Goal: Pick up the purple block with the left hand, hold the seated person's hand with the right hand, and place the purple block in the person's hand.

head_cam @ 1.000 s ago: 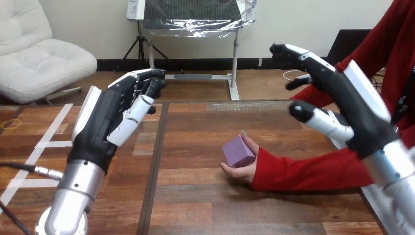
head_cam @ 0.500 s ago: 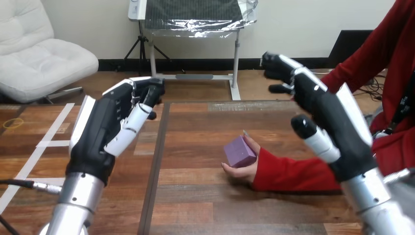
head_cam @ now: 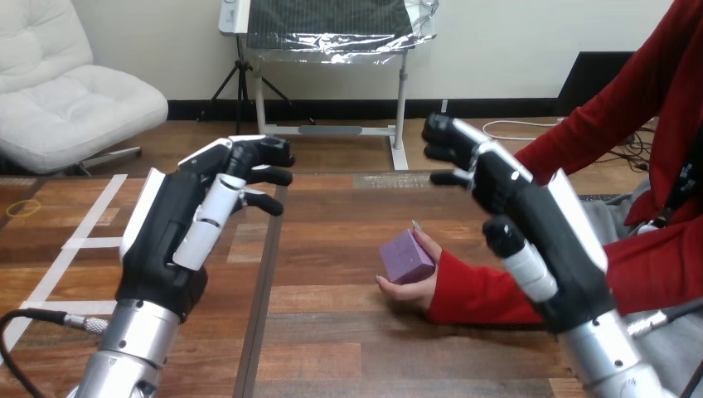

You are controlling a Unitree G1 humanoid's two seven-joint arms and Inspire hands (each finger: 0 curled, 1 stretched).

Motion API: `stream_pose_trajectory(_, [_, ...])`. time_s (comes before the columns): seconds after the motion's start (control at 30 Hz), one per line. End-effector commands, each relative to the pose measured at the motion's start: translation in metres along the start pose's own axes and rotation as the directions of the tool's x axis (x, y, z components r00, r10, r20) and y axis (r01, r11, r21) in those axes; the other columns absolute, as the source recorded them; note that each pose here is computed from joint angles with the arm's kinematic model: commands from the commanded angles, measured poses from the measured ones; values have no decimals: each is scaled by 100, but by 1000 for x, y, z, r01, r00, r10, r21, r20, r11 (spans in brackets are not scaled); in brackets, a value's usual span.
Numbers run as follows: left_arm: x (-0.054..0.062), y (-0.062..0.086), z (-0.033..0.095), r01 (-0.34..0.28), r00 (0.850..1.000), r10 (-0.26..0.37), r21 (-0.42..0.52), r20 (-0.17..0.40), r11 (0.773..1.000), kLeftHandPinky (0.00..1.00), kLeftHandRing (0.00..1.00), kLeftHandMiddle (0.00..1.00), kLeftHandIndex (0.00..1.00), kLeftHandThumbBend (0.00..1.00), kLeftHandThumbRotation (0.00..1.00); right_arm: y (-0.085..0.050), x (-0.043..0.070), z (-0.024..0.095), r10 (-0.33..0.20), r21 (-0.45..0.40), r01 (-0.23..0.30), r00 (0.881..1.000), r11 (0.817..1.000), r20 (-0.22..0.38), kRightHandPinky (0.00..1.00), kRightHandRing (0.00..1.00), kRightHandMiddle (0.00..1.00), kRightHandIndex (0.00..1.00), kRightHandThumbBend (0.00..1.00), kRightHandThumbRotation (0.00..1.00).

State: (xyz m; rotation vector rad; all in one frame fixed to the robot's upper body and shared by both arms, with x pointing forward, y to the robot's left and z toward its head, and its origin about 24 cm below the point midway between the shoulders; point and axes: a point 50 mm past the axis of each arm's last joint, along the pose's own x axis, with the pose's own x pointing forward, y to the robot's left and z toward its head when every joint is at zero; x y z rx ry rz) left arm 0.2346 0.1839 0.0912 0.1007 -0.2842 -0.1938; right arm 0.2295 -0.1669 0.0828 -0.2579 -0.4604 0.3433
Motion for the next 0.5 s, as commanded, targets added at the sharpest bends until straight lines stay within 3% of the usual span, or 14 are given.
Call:
stream_pose_trajectory(0.0, [11, 2, 13, -12, 994, 14, -20, 104, 1000, 49, 65, 67, 63, 45, 98, 3, 2, 7, -19, 39, 18, 999, 999, 40, 77, 86, 88, 88, 97, 100])
stream_pose_trajectory(0.3, [13, -1, 10, -19, 990, 22, -22, 139, 1000, 44, 61, 65, 61, 41, 100, 8, -4, 5, -17, 84, 14, 999, 996, 34, 76, 85, 87, 87, 95, 100])
stream_pose_trajectory(0.47, [13, -2, 9, -16, 990, 18, -17, 142, 1000, 43, 60, 65, 61, 45, 100, 10, -5, 5, -17, 95, 14, 999, 995, 32, 75, 84, 86, 86, 95, 100])
